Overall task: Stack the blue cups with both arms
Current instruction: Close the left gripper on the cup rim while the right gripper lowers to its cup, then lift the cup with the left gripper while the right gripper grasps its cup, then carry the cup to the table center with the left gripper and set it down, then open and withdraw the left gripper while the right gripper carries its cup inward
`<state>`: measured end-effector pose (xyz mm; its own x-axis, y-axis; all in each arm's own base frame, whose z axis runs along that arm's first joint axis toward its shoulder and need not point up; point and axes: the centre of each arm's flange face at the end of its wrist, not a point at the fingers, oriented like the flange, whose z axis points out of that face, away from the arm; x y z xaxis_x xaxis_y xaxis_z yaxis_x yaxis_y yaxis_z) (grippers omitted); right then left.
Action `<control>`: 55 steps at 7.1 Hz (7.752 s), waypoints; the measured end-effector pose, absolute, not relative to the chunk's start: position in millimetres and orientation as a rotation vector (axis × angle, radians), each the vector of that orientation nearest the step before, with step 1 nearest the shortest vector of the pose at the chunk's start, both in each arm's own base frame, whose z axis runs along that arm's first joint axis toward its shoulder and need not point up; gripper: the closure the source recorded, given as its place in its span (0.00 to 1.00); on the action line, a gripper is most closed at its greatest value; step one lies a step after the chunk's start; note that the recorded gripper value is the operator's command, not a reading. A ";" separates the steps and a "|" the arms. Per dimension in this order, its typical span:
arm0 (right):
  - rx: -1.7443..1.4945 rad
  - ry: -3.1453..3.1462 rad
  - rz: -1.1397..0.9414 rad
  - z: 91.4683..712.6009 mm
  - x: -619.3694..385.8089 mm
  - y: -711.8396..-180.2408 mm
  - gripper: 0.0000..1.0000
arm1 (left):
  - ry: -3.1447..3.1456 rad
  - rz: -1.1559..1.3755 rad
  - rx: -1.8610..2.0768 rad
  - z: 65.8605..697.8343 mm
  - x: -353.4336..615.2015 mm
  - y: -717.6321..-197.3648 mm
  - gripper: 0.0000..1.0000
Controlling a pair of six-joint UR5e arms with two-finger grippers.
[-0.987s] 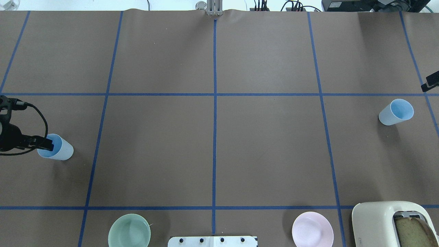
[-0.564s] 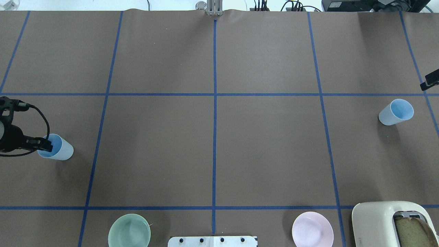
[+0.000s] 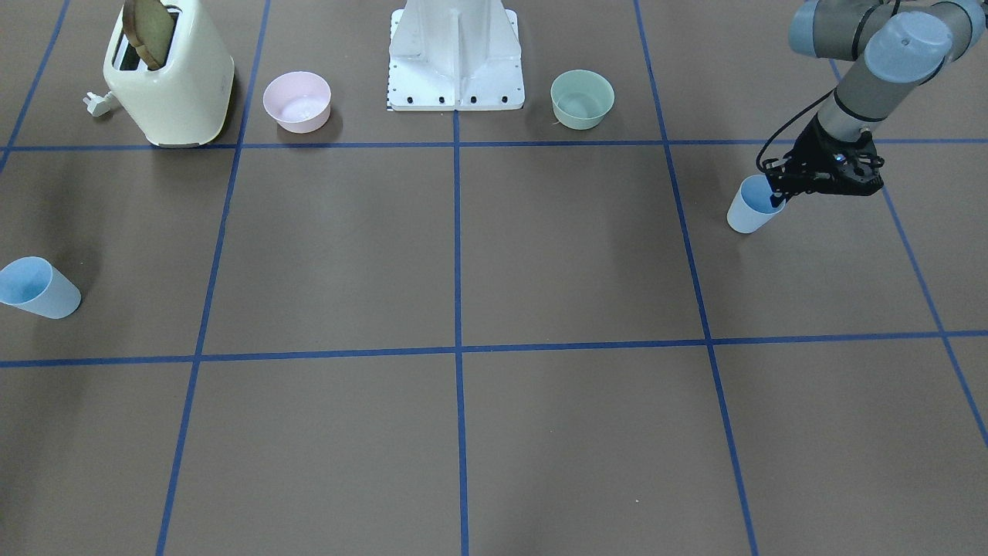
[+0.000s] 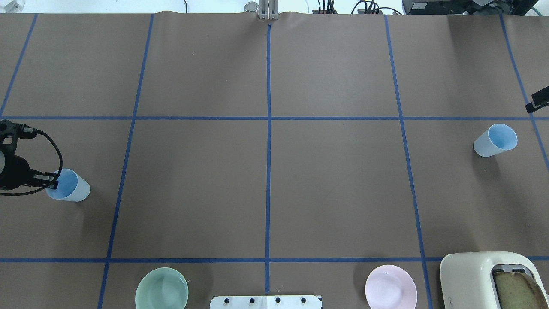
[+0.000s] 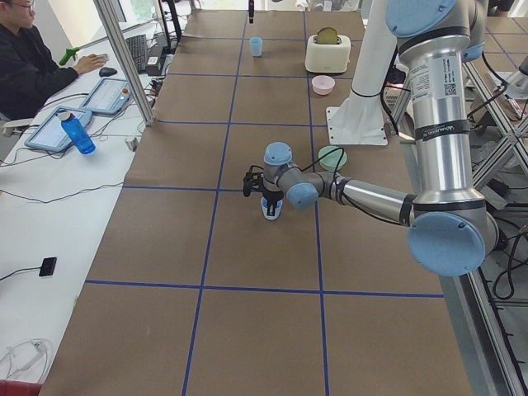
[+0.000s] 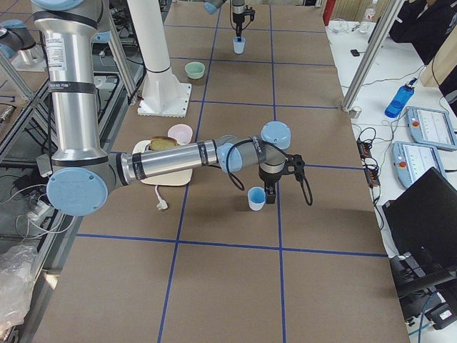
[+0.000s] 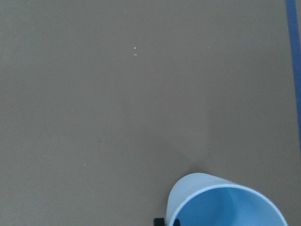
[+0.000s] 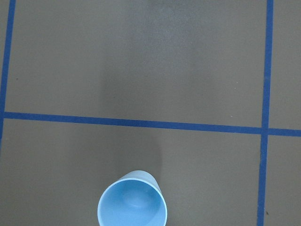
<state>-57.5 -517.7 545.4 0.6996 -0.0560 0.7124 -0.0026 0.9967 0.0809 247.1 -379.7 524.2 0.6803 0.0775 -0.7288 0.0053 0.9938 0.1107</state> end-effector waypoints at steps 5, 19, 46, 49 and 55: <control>0.021 -0.771 -0.040 577.8 -73.6 -517.3 0.00 | 0.904 0.014 0.051 414.9 248.2 -422.7 1.00; 0.007 -0.775 -0.066 620.5 -120.0 -516.2 0.00 | 0.878 -0.109 -0.038 188.7 350.3 -451.7 1.00; 0.014 -0.852 0.052 348.6 -210.7 -597.9 1.00 | 0.872 0.012 -0.016 176.1 580.1 -464.4 1.00; 0.015 -0.853 0.052 347.8 -210.8 -598.1 1.00 | 0.879 0.027 -0.008 174.5 578.1 -462.8 0.17; -0.020 -0.902 0.136 288.2 -259.5 -586.1 1.00 | 0.952 0.076 0.071 175.8 444.8 -467.0 0.03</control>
<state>-259.5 -586.1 288.2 0.6118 0.1266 0.7808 -0.1099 0.9911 -0.0746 444.8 -467.0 175.8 0.5774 0.0964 -0.8107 -0.0335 0.9950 0.0944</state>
